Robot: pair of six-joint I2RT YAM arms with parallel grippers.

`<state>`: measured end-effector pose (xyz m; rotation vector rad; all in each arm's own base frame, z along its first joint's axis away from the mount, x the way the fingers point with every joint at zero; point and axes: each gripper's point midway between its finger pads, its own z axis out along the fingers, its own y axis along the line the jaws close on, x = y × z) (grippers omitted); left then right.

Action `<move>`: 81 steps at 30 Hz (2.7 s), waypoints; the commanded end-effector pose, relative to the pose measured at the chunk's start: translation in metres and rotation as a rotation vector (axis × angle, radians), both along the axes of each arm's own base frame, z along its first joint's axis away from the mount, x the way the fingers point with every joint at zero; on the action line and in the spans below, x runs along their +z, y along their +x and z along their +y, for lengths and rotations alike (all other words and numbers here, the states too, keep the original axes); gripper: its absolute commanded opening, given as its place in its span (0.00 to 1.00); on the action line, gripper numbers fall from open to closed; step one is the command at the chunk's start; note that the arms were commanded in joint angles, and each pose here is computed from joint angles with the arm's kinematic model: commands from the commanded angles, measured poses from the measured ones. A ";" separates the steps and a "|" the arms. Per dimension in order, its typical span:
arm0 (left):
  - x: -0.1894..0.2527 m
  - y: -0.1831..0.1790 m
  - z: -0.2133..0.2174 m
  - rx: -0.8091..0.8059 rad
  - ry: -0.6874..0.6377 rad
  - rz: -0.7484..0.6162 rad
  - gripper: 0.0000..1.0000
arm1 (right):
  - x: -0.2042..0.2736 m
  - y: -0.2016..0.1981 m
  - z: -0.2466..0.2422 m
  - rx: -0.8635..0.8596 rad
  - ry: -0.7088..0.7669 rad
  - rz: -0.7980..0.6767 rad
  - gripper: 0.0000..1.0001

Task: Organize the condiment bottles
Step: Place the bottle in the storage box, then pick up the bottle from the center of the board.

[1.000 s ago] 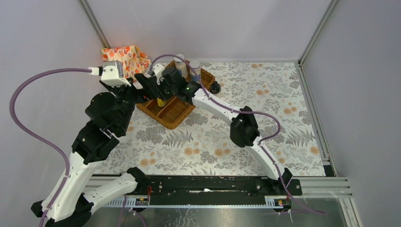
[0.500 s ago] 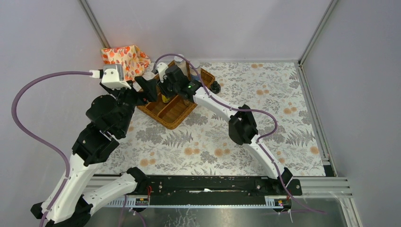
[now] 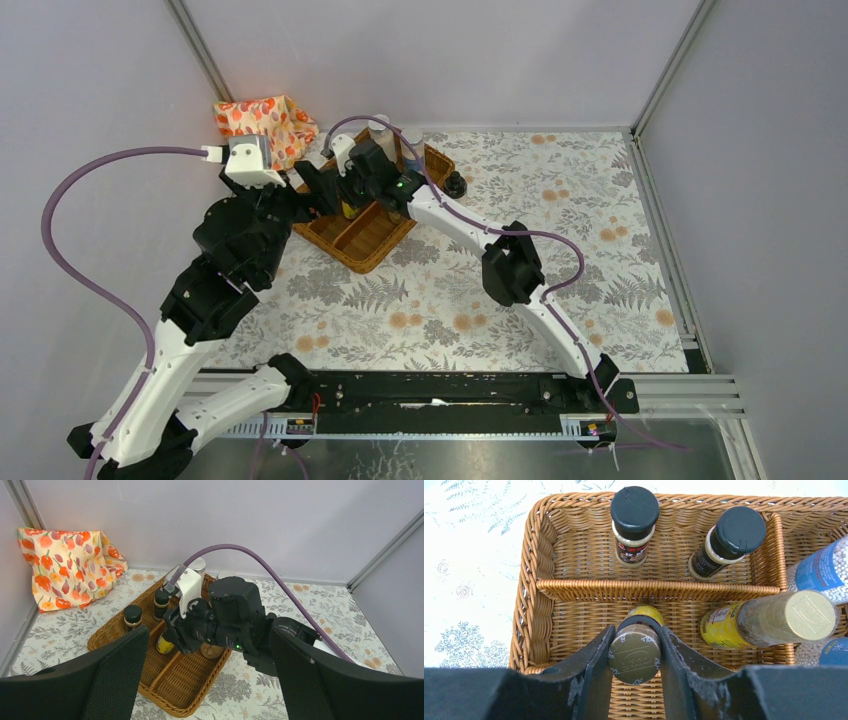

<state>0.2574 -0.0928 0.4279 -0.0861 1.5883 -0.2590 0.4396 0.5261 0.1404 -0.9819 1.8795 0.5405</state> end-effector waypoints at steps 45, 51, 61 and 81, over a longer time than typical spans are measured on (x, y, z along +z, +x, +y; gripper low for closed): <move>-0.028 0.024 -0.061 -0.177 -0.086 0.056 0.99 | 0.228 0.062 -0.292 -0.905 0.214 -0.326 0.83; -0.079 0.074 -0.113 -0.225 -0.030 0.153 0.99 | 0.218 0.055 -0.398 -1.153 0.183 -0.319 0.84; -0.148 0.147 -0.179 -0.252 0.182 0.243 0.99 | 0.183 0.059 -0.455 -1.242 0.184 -0.245 0.84; -0.253 0.206 -0.241 -0.374 0.287 0.380 0.99 | 0.170 0.080 -0.483 -1.249 0.208 -0.212 0.85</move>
